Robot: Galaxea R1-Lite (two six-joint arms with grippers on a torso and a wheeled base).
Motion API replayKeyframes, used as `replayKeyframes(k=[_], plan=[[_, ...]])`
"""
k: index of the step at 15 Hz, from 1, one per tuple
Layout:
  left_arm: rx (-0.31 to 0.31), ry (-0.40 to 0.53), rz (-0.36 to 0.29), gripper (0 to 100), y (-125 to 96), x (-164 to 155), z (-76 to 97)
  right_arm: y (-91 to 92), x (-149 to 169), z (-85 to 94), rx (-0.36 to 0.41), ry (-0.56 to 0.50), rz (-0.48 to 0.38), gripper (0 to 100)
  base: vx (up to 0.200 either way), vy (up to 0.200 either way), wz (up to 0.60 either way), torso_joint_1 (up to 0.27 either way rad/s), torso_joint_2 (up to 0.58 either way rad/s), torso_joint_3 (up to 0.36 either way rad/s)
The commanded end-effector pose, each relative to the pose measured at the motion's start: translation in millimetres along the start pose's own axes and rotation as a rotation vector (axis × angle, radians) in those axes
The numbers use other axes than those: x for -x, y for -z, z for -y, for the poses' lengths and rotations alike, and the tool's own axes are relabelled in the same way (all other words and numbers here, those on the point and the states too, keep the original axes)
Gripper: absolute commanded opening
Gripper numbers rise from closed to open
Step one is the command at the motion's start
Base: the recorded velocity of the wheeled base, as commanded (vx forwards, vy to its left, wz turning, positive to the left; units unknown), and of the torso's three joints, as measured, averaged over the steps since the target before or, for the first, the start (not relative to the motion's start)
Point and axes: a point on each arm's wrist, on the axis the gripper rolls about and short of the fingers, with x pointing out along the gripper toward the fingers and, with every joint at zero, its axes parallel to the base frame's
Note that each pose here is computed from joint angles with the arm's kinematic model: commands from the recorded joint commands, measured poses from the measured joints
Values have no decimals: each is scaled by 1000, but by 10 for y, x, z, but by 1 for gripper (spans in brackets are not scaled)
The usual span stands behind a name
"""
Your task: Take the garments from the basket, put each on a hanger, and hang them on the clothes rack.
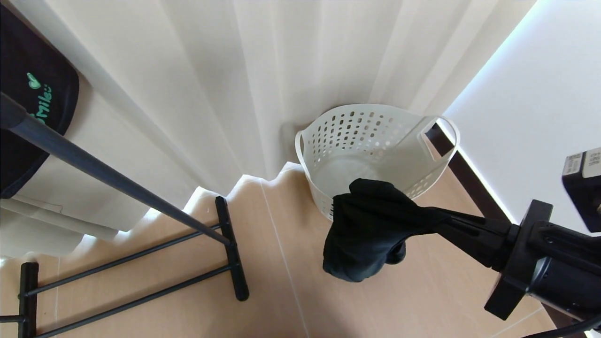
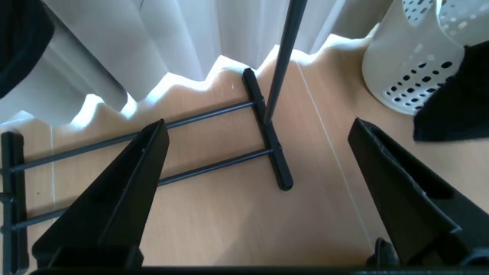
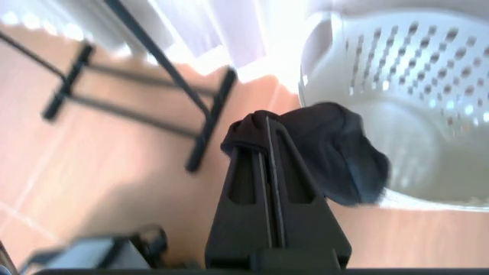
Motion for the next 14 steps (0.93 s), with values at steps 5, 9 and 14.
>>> replayKeyframes(k=[5, 9, 14], plan=[[-1, 1, 0, 100, -1, -1, 0, 78, -40, -11, 3, 9, -28, 0, 0, 0, 0, 2, -1, 196], [-3, 1, 0, 100, -1, -1, 0, 67, -1, 5, 0, 14, -15, 0, 0, 0, 0, 1, 0, 200], [-4, 1, -2, 100, 1, -1, 0, 127, -9, 96, 19, 61, -40, 0, 0, 0, 0, 22, -250, -23]])
